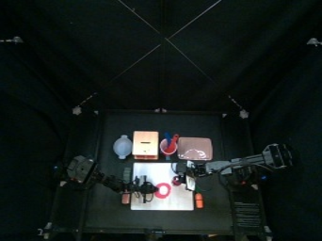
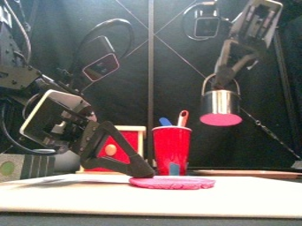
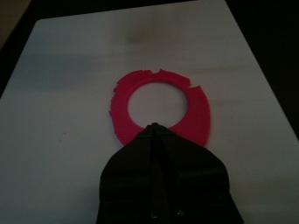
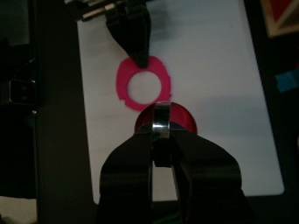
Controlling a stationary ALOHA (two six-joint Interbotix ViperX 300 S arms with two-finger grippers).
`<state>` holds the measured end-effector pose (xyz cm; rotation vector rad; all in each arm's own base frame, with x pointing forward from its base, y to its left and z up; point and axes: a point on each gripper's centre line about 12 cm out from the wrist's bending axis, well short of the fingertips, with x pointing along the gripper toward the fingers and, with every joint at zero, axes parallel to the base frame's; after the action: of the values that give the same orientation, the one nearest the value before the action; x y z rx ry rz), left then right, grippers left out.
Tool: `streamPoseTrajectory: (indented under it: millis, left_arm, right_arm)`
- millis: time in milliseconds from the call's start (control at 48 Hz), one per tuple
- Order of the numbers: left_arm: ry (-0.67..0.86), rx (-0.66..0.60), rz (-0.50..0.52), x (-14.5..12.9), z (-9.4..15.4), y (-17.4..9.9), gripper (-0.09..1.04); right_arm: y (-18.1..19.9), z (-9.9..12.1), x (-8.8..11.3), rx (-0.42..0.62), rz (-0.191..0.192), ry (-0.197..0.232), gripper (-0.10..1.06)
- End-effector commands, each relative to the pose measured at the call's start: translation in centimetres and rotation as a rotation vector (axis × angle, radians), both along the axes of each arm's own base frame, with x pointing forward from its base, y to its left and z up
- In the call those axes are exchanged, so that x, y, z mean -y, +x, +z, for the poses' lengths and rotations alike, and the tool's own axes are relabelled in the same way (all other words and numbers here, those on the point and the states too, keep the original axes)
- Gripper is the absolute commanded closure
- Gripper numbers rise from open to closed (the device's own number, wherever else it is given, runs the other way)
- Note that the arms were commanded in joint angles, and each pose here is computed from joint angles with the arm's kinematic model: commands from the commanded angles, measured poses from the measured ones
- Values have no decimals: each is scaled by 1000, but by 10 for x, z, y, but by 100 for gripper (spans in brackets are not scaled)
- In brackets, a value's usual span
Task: Get the cutter from the drawer then cut the dough then place the extra dough in the bowl
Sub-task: Place the extra dough in the bowl
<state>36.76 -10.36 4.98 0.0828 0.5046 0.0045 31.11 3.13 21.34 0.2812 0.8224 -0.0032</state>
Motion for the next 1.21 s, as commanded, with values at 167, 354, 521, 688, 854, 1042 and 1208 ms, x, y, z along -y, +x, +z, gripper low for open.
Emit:
streamPoseTrajectory:
  millis: [167, 354, 521, 688, 854, 1042, 1208]
  left_arm:
    - [-11, 9, 19, -9, 12, -1, 51]
    - [-23, 19, 40, -19, 24, -2, 51]
    - [-32, 35, 51, -24, 33, -1, 51]
    - [-30, 41, 52, -26, 35, 0, 51]
    - [-24, 46, 47, -27, 37, 0, 51]
    - [-30, 65, 54, -30, 44, 2, 50]
    - [-36, 84, 58, -31, 52, 2, 49]
  right_arm:
    - [-18, -20, 4, -25, -16, 2, 54]
    - [-21, -41, 6, -73, -24, -3, 53]
    - [-19, -55, 6, -102, -25, -7, 53]
    - [-15, -58, 4, -104, -22, -6, 52]
    - [-14, -56, 4, -98, -27, 0, 50]
    - [-9, -49, 3, -80, -38, 17, 28]
    - [-7, -46, 2, -70, -37, 18, 7]
